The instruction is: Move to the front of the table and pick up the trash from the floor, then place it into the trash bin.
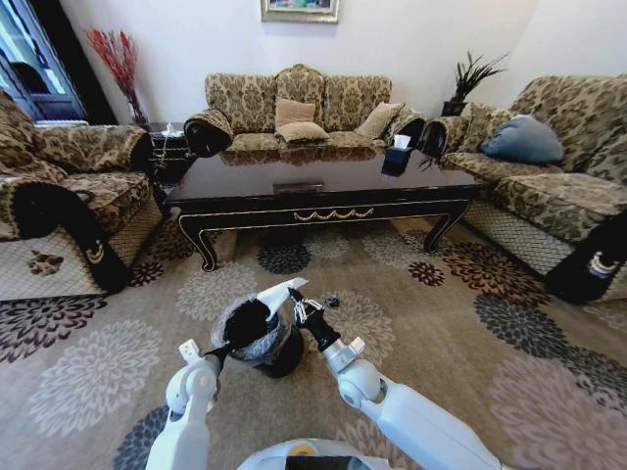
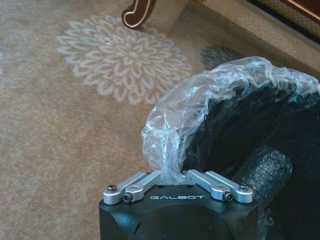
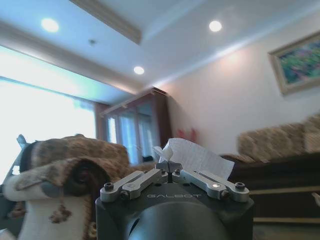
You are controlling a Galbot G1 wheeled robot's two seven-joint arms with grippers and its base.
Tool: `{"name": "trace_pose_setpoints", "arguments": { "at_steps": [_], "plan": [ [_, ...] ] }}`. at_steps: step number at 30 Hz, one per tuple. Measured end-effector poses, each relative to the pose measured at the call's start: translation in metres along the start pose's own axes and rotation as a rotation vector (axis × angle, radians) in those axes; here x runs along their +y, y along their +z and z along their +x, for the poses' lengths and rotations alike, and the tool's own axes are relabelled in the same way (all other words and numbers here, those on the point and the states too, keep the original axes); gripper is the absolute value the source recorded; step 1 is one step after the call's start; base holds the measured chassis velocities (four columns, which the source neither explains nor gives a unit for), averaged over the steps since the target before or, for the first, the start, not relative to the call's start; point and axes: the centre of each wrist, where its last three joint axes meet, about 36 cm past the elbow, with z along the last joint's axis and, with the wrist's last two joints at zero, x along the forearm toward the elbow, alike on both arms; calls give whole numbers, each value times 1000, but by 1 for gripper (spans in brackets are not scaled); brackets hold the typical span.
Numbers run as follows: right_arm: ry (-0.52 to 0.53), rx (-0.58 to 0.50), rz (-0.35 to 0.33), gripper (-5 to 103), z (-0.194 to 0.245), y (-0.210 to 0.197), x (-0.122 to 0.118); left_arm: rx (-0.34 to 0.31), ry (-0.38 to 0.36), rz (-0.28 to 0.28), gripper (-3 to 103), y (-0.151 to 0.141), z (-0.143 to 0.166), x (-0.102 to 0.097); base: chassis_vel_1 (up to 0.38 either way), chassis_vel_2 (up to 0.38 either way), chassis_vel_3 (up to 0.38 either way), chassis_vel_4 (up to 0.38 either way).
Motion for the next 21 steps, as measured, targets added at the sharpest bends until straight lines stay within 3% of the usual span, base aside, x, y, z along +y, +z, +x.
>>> {"name": "trace_pose_setpoints", "arguments": {
  "at_steps": [10, 19, 21],
  "plan": [
    [-78, 16, 56, 0, 16, 23, -3, -2, 54, 5, 2, 1, 8, -13, 0, 0, 0, 0],
    [-64, 47, 89, -1, 24, 37, -2, -20, 73, 3, 2, 1, 28, -13, 0, 0, 0, 0],
    [-67, 53, 92, 4, 28, 38, -2, -25, 71, 2, 2, 0, 30, -11, 0, 0, 0, 0]
  ]
}}
